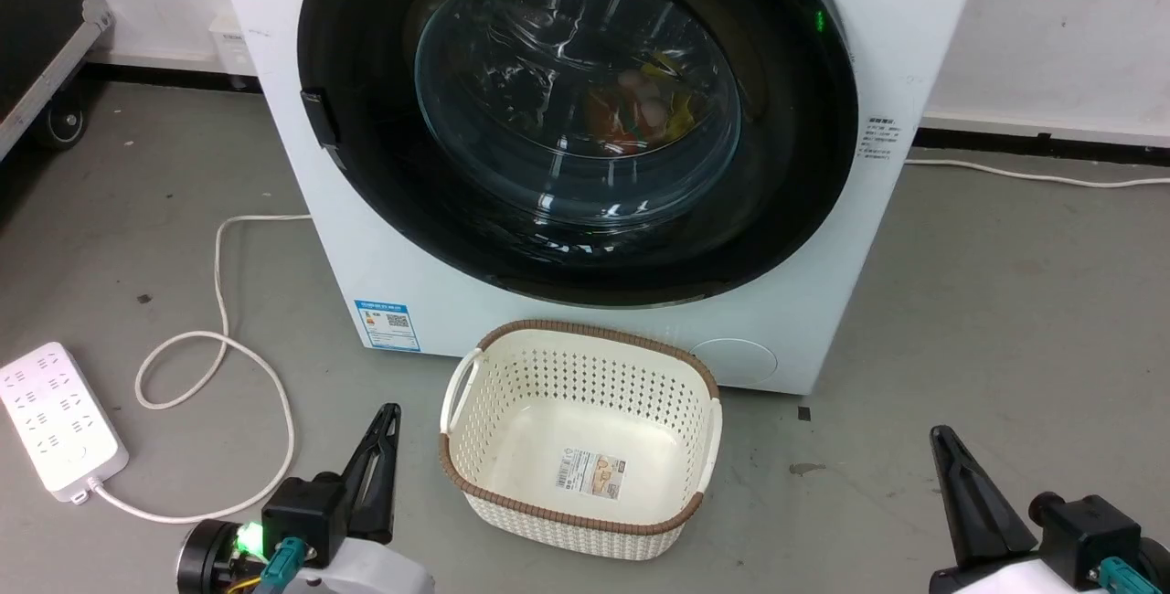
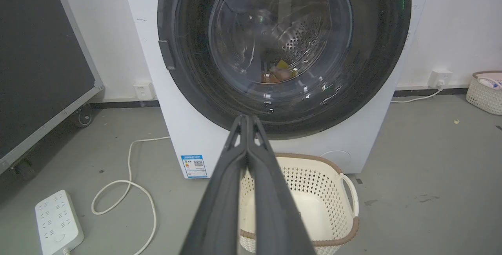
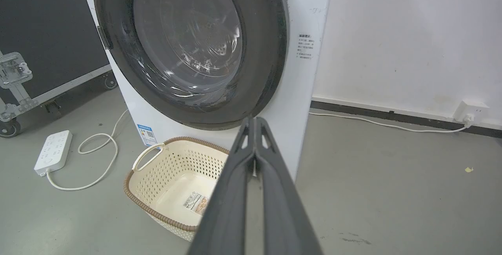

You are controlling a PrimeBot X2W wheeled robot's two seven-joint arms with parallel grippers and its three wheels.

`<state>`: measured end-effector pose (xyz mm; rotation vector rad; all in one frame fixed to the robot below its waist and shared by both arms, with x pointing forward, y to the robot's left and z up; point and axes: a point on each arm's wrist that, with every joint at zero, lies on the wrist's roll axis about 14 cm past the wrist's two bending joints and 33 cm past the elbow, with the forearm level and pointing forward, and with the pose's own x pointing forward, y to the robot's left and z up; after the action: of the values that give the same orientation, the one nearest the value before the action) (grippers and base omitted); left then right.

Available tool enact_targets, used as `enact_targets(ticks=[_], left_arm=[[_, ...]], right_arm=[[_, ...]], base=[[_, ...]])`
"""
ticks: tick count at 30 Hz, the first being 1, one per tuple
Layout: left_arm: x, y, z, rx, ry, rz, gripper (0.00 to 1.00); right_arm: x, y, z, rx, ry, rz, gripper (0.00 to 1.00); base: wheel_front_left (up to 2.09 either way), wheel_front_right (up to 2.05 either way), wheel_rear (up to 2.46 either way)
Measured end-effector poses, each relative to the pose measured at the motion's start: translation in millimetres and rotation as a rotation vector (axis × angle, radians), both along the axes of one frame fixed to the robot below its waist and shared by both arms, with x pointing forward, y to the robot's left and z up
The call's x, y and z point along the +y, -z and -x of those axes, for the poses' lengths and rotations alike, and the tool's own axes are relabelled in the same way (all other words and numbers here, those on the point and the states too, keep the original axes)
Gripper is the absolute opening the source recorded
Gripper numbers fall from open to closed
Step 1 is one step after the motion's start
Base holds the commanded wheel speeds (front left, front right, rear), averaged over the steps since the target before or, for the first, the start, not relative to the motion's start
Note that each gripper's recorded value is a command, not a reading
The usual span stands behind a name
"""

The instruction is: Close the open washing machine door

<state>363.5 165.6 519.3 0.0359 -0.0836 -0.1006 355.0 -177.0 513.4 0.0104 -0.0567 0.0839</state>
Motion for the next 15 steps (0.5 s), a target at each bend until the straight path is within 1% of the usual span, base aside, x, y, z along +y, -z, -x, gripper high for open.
enact_targets(ticks=[15], left_arm=[[-0.8,-2.9,-2.3,0.006,-0.008,0.005,0.0]], right_arm=[[1.9,1.2,-0.8,0.018,-0.006,0.009,0.0]], base=[[0.0,0.0,0.0]])
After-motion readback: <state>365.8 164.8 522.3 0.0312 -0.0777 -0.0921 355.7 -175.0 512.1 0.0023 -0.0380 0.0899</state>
